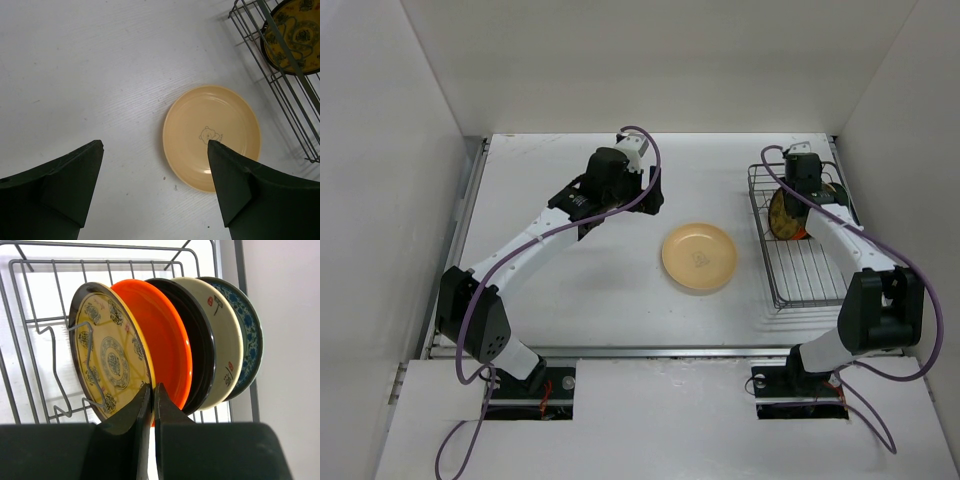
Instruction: Unload the plates from the dish rack
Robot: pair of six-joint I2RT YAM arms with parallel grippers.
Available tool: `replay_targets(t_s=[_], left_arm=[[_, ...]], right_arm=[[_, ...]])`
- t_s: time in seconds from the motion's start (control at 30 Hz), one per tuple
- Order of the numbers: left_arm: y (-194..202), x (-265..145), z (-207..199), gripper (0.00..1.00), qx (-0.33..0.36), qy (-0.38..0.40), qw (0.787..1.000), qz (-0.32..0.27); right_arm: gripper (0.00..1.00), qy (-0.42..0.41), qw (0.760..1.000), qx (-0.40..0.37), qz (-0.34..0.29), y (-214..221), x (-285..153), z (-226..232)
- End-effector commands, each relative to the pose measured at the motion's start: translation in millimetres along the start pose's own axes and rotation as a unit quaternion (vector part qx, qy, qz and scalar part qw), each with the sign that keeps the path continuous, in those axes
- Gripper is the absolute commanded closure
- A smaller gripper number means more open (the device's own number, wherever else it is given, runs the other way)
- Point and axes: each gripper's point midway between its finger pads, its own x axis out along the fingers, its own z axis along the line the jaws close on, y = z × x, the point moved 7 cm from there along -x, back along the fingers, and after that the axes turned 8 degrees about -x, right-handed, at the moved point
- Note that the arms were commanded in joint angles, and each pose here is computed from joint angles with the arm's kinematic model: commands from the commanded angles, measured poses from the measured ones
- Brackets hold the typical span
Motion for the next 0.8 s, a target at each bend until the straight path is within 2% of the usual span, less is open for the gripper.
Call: replay_targets(t_s=[0.0,0.37,0.6,0.7,0.77], left_arm=[[-10,-8,-6,0.17,0.000,0.013,1.000,-0.021],[-10,-8,-6,0.17,0.000,0.013,1.000,-0.021],[-10,-8,-6,0.17,0.000,0.013,1.000,-0.021],[-6,-7,-9,0.17,0.005,0.034,0.999,-0.012],[-3,-7,-16,0.17,0.006,0.069,0.998,-0.003]], right_arm=[[1.00,0.044,0.998,0.030,-0.033,-16,-13,-20],[1.00,0.110,0.986,0.085,-0.093,-27,-39,-47],[1.00,0.146,0.970,0.128,-0.149,-35,-66,-68],[1.00,0.119,0.964,0.137,-0.195,-38,-86,-72],[1.00,0.041,0.965,0.130,-0.226,-42,-95,-59]])
